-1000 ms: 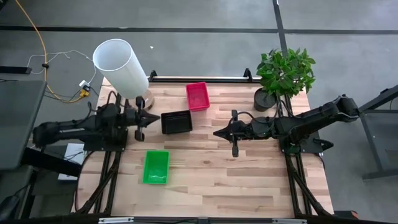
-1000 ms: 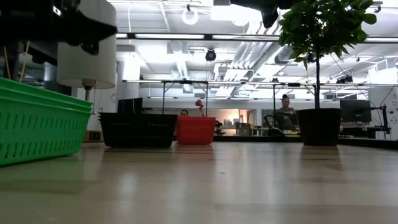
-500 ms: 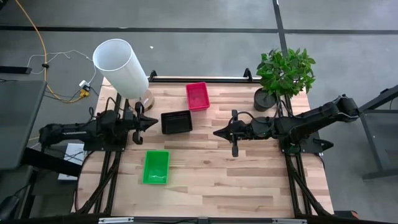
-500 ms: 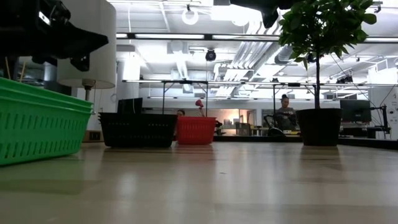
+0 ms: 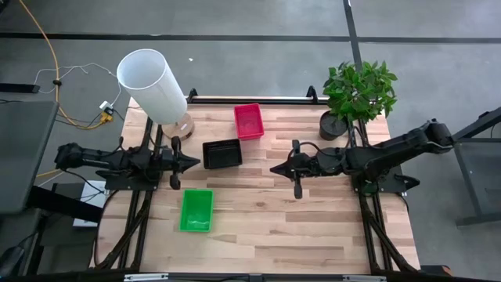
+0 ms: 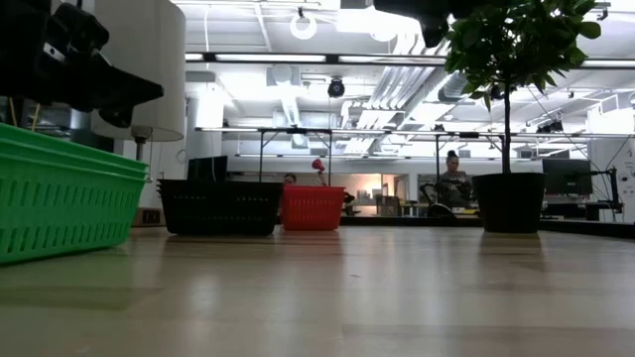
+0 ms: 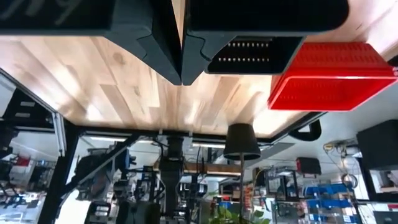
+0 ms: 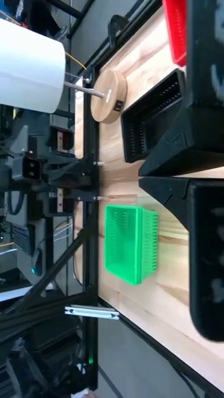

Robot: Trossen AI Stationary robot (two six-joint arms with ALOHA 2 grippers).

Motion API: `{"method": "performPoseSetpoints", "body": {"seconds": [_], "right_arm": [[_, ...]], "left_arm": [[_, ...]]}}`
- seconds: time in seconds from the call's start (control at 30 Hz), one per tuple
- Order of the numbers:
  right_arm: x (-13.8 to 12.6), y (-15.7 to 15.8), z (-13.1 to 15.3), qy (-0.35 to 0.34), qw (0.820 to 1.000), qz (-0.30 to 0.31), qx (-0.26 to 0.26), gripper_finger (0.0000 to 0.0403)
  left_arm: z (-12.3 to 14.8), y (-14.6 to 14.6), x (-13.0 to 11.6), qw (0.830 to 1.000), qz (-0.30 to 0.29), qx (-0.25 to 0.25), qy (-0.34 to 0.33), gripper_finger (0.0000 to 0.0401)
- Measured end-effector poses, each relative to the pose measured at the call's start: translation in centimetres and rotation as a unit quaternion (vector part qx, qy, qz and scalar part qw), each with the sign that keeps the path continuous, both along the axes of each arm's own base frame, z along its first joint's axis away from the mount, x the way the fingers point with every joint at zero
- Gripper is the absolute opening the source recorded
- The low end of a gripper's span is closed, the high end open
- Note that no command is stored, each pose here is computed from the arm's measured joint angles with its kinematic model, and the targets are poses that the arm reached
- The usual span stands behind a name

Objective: Stack baskets by color
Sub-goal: Return to Home Position

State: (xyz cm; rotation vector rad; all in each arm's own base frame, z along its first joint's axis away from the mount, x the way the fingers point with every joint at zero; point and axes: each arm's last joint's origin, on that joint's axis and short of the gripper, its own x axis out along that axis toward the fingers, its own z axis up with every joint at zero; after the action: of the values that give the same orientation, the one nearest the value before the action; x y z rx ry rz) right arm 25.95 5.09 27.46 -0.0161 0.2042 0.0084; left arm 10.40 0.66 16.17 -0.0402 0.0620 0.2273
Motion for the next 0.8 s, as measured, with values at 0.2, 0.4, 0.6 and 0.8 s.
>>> {"method": "performPoseSetpoints", "body": {"seconds": [0.2, 0.4, 0.6, 0.8], "right_arm": [[-3.5, -0.9, -1.3, -0.006, 1.000, -0.012, 0.008, 0.0000], [-8.9, -3.6, -1.2, -0.082, 0.995, -0.044, 0.023, 0.0000], [-12.3, -4.7, -3.9, -0.100, 0.994, -0.037, 0.027, 0.0000], [-14.4, -5.3, -6.6, -0.124, 0.992, -0.013, 0.030, 0.0000]], "left_arm": [[0.0, 0.0, 0.0, 1.000, 0.002, 0.003, -0.001, 0.0000], [0.1, 0.1, 0.0, 1.000, 0.010, 0.008, -0.003, 0.0000], [0.1, 0.1, -0.1, 1.000, 0.011, 0.008, -0.003, 0.0000], [0.1, 0.1, -0.1, 1.000, 0.011, 0.008, -0.003, 0.0000]]}}
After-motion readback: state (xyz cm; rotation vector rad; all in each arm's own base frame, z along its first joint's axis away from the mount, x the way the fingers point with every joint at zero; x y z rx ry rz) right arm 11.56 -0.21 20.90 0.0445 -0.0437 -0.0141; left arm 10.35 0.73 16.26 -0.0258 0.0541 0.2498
